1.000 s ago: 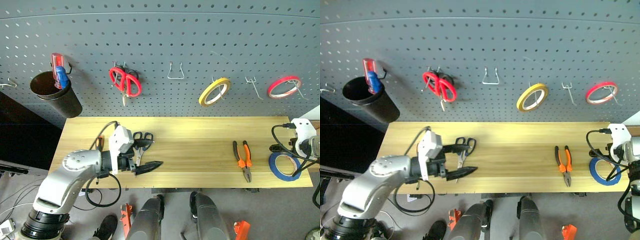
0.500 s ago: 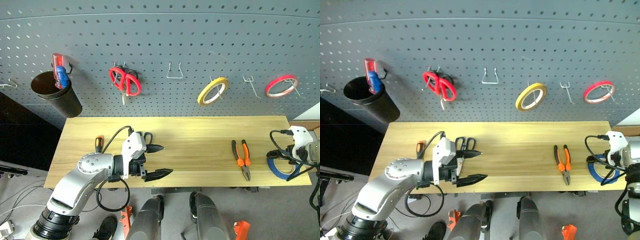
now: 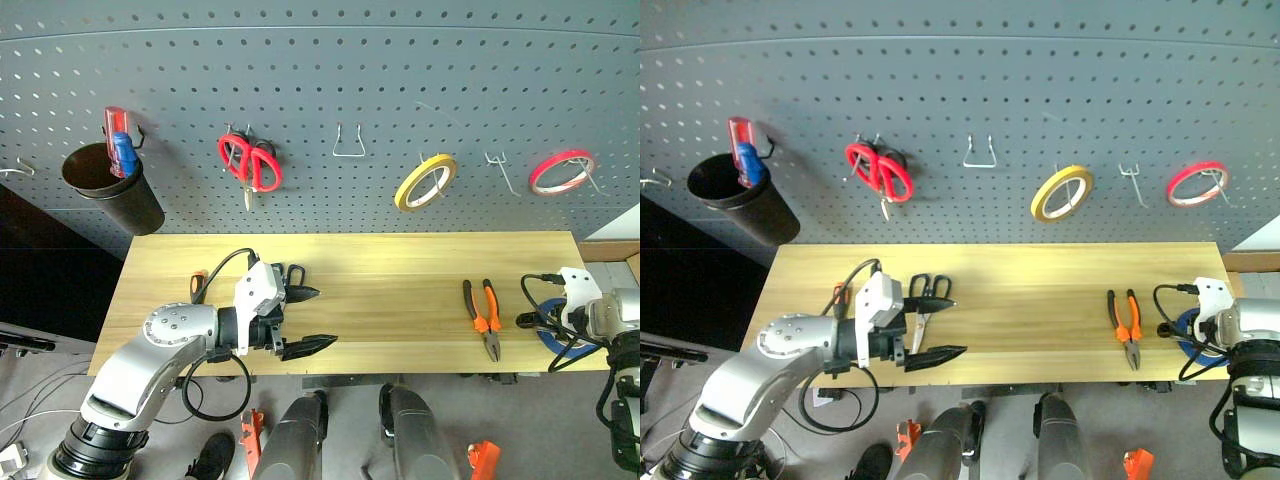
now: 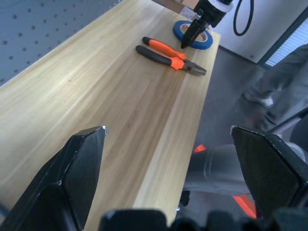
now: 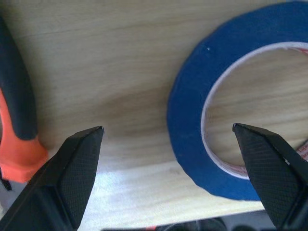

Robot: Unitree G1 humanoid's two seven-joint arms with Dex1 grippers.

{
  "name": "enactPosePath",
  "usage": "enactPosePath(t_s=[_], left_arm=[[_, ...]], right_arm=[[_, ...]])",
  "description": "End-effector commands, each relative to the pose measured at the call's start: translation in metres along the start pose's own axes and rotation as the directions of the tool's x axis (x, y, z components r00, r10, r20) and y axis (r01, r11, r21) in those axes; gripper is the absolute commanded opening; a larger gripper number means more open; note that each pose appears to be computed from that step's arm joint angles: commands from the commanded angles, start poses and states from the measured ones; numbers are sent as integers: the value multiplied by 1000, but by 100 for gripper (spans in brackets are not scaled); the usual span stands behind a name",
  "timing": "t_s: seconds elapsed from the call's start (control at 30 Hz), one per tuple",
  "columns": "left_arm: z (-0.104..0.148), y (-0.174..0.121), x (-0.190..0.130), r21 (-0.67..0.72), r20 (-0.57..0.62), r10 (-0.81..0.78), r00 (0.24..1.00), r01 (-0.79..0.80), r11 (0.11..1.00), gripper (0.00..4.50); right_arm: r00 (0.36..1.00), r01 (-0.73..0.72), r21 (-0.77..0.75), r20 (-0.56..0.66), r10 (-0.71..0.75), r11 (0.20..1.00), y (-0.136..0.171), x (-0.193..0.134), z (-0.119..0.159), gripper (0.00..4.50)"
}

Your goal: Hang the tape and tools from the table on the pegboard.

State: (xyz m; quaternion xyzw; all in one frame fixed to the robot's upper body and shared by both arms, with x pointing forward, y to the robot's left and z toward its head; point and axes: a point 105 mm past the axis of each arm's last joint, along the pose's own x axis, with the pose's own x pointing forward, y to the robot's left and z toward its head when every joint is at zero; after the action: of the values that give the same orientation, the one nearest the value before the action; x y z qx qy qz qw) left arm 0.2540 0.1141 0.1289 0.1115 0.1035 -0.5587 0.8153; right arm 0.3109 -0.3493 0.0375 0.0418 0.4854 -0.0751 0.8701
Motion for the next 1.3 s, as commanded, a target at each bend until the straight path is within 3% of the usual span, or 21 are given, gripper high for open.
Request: enactPosePath(t_s=[0.03, 0.07, 0.17, 0.5, 0.73, 0.9, 1.07, 1.17, 1.23, 1.27, 1.3], left_arm=[[10, -5, -7, 36, 11, -12, 1000, 12, 999, 447], [10, -5, -8, 37, 9, -10, 1000, 9, 999, 447], [10, -3, -8, 41, 4, -8, 1000, 8, 999, 450], [16, 5, -11, 68, 3, 8, 1000, -8, 998, 450], [31, 17, -18, 60, 74, 46, 996, -50, 997, 450], [49, 23, -19, 78, 204, 53, 977, -70, 995, 450], [52, 27, -15, 105, 301, 71, 951, -107, 989, 450], [58, 30, -12, 96, 375, 78, 924, -122, 988, 450], [63, 35, -10, 98, 436, 100, 894, -157, 983, 450], [66, 36, -9, 88, 469, 109, 876, -170, 981, 450], [67, 36, -6, 87, 485, 113, 867, -177, 980, 450]], right_arm=[[1000, -12, 26, 22, 12, 1000, 0, -1, 0, 450], [1000, -20, 29, 25, 19, 999, 2, -1, 1, 450], [1000, 2, 46, 22, -3, 999, 1, -1, 2, 390], [997, 76, -7, 3, -76, 997, -1, -1, -2, 45], [998, 47, -104, 49, -42, 993, 4, -16, 5, 41], [994, -19, -211, 101, 41, 977, 14, -60, 8, 41], [964, -173, -408, 116, 239, 896, 38, -111, -5, 41], [873, -272, -511, 226, 433, 816, 63, -146, -3, 41], [807, -247, -546, 342, 481, 801, 69, -162, 4, 41], [716, -243, -584, 431, 549, 775, 81, -175, 10, 41], [671, -256, -594, 459, 583, 763, 88, -181, 8, 41]])
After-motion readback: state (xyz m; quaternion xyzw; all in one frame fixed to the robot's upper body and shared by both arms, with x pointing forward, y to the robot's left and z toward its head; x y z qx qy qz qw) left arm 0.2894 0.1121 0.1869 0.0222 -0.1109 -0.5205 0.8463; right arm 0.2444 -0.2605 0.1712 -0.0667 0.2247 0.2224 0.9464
